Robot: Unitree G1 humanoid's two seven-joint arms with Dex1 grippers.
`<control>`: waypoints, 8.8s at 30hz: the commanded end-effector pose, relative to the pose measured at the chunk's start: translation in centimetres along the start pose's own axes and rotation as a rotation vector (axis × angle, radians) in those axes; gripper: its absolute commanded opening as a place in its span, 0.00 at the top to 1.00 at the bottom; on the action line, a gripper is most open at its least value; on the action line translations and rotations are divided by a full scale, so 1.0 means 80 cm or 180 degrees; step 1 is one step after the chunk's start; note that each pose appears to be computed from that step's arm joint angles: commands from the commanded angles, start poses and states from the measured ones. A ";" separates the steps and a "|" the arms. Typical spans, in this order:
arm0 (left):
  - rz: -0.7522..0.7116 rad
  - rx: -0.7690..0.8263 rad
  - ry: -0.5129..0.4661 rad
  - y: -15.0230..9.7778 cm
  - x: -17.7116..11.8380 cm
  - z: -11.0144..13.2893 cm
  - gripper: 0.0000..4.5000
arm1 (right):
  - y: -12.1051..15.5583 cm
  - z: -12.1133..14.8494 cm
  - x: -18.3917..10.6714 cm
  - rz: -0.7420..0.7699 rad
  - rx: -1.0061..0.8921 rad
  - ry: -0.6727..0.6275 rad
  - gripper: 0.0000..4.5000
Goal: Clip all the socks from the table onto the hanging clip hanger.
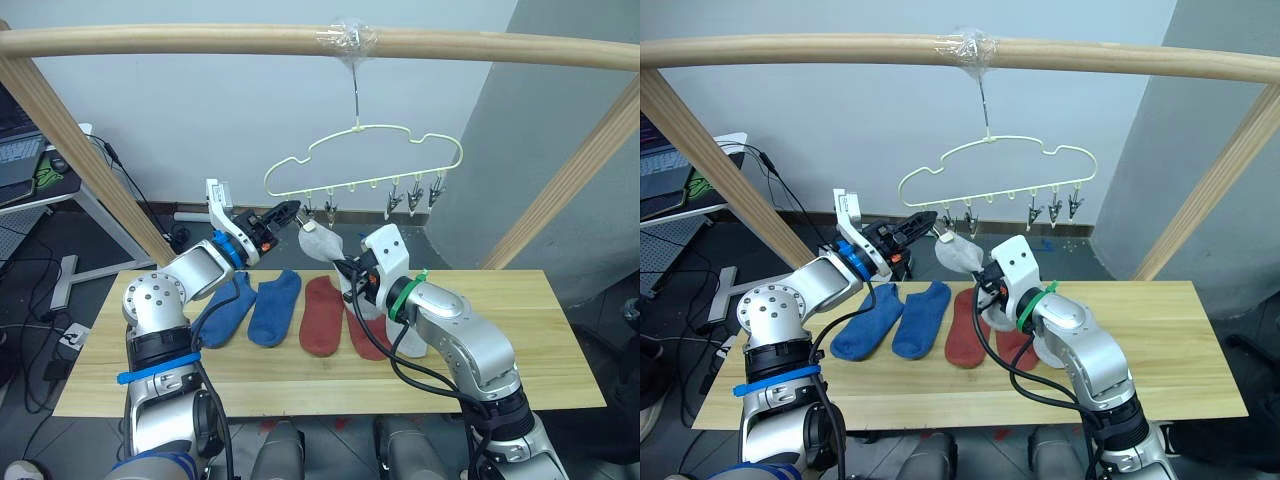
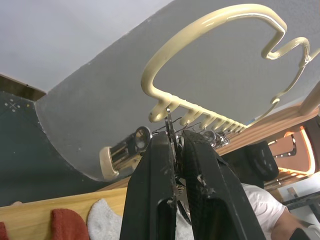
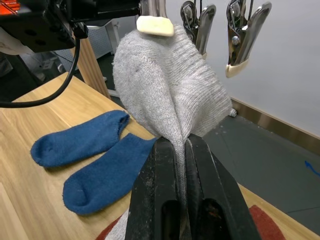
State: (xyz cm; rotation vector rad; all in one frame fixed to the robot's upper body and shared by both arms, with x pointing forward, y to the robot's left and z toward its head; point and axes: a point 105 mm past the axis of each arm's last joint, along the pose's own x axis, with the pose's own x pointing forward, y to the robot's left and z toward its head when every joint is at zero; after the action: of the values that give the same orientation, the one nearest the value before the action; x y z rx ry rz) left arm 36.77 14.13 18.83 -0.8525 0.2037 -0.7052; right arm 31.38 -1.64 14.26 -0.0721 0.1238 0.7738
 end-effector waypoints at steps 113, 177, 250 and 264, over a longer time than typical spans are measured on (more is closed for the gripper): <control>0.1136 0.3280 -0.1177 0.011 0.059 -0.010 0.63 | -0.043 0.100 -0.070 0.0079 -0.0771 -0.0866 0.00; 0.0747 0.1370 -0.0442 0.033 0.021 -0.022 1.00 | -0.063 -0.096 -0.062 -0.0084 -0.0430 0.0188 0.99; 0.0364 0.1355 0.0368 -0.014 -0.066 -0.051 0.00 | -0.024 -0.048 0.012 0.0195 0.0124 0.0049 0.02; 0.0232 0.2853 -0.0129 -0.017 0.038 -0.085 0.47 | -0.047 0.013 -0.070 0.0345 -0.0533 -0.0349 0.00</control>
State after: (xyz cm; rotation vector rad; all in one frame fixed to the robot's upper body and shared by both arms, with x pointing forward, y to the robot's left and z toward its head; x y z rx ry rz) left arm 35.25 7.36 14.49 -0.0389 -0.0501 -0.6352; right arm 30.72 -8.28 14.48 -0.1841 0.0255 0.8735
